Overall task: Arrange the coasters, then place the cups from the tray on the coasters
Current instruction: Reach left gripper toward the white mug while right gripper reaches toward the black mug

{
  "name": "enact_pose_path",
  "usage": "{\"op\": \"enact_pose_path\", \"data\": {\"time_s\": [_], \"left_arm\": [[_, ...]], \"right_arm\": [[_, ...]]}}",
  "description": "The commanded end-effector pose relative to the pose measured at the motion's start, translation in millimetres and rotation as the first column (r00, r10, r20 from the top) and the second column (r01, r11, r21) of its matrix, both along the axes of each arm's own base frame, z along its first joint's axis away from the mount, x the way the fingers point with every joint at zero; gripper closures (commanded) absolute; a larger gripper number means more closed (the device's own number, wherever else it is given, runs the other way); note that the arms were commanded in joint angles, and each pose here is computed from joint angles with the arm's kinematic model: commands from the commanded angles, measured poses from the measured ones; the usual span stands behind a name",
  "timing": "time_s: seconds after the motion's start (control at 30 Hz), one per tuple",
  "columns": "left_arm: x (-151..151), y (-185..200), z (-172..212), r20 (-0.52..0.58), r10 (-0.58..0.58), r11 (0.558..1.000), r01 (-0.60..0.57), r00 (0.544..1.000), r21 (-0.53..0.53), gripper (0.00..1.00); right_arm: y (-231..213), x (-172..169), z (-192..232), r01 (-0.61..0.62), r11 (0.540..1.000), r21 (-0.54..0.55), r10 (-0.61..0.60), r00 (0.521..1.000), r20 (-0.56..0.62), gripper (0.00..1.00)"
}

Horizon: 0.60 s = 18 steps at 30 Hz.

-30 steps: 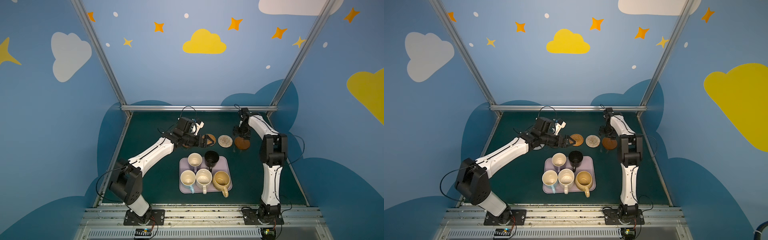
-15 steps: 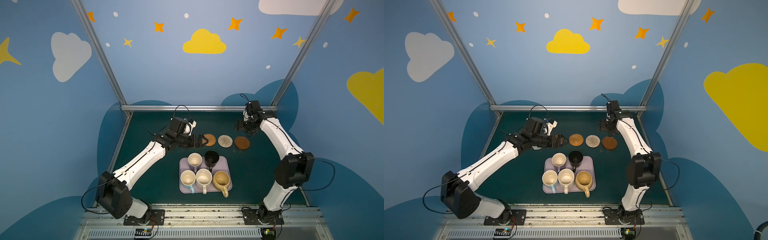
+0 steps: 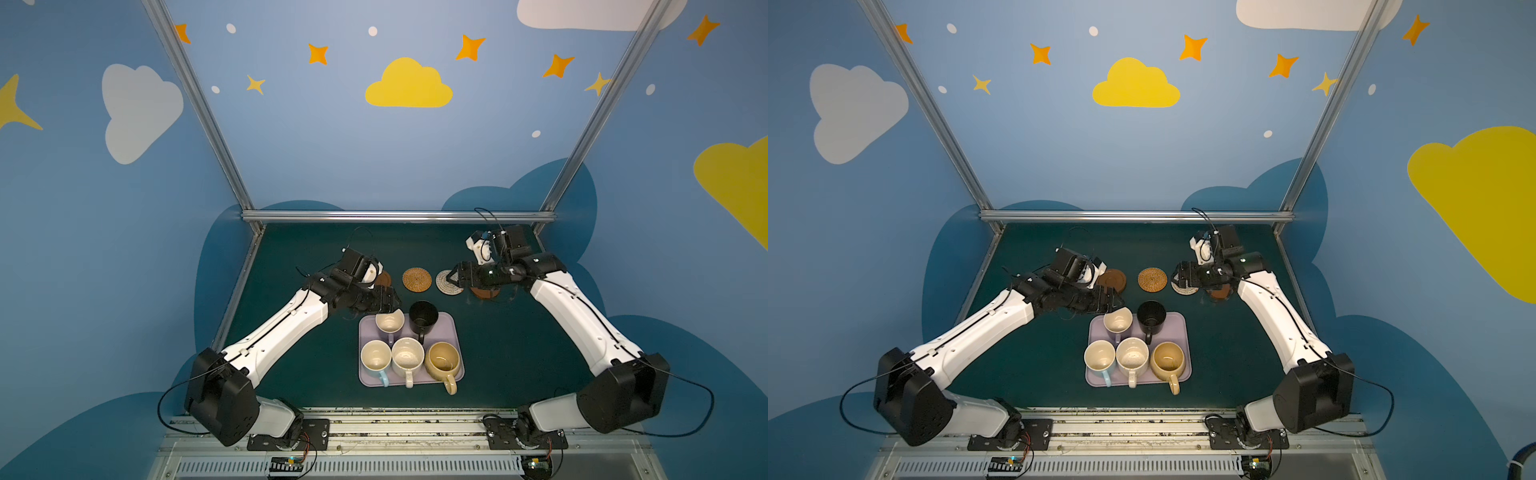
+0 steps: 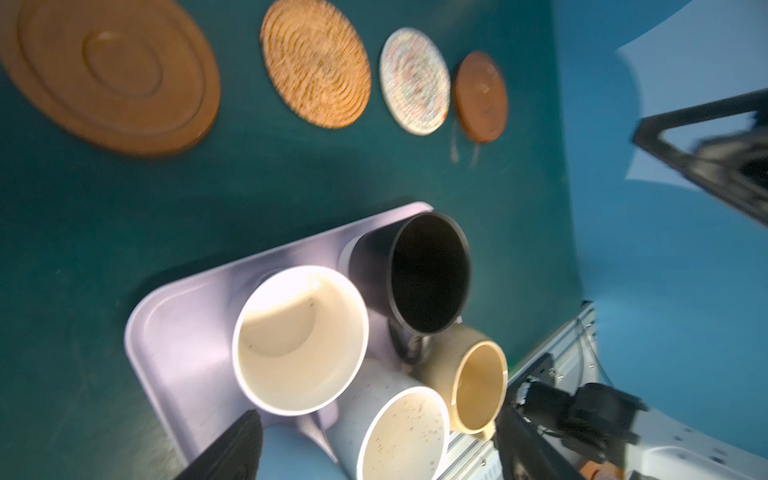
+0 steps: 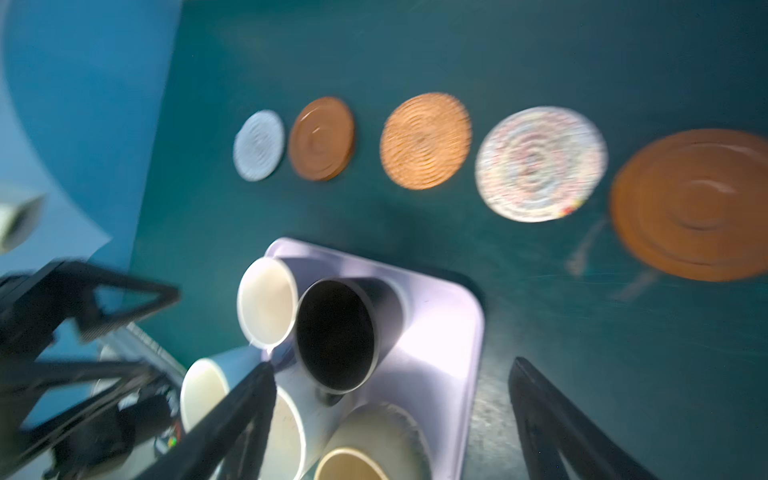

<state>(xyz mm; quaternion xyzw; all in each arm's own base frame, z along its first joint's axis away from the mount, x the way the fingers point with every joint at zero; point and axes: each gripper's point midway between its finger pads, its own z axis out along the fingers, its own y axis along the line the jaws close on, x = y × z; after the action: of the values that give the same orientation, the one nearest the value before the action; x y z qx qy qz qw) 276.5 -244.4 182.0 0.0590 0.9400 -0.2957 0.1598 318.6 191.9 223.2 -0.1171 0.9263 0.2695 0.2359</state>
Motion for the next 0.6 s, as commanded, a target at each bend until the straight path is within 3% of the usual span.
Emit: {"op": "enact_pose_path", "data": {"time_s": [0.0,0.1,0.23,0.33,0.47,0.57], "left_arm": [[-9,9,-16,-0.017,0.023,0.994,-0.021,1.0,0.105,0.19],[-15,5,-31,-0.038,0.02,0.989,-0.014,0.999,0.147,0.25],[-19,0,-48,-0.069,0.018,0.981,-0.004,0.997,0.192,0.33],[-20,-3,-56,-0.079,0.009,0.975,0.009,0.997,0.222,0.49],[-22,-4,-69,-0.097,0.009,0.961,0.018,0.995,0.275,0.51],[-21,-4,-73,-0.082,-0.003,0.943,0.03,0.997,0.331,0.59]], "right_arm": [[28,-13,10,-0.103,0.991,0.084,0.099,0.994,0.052,0.12],[47,-29,5,-0.169,0.982,0.087,0.167,0.985,0.034,0.12],[58,-47,-3,-0.246,0.969,0.011,0.245,0.969,0.028,0.12],[58,-50,-4,-0.241,0.971,-0.003,0.241,0.97,0.026,0.12],[61,-52,-4,-0.231,0.973,0.018,0.23,0.972,0.041,0.12],[63,-53,-6,-0.235,0.971,0.031,0.233,0.971,0.058,0.12]]}}
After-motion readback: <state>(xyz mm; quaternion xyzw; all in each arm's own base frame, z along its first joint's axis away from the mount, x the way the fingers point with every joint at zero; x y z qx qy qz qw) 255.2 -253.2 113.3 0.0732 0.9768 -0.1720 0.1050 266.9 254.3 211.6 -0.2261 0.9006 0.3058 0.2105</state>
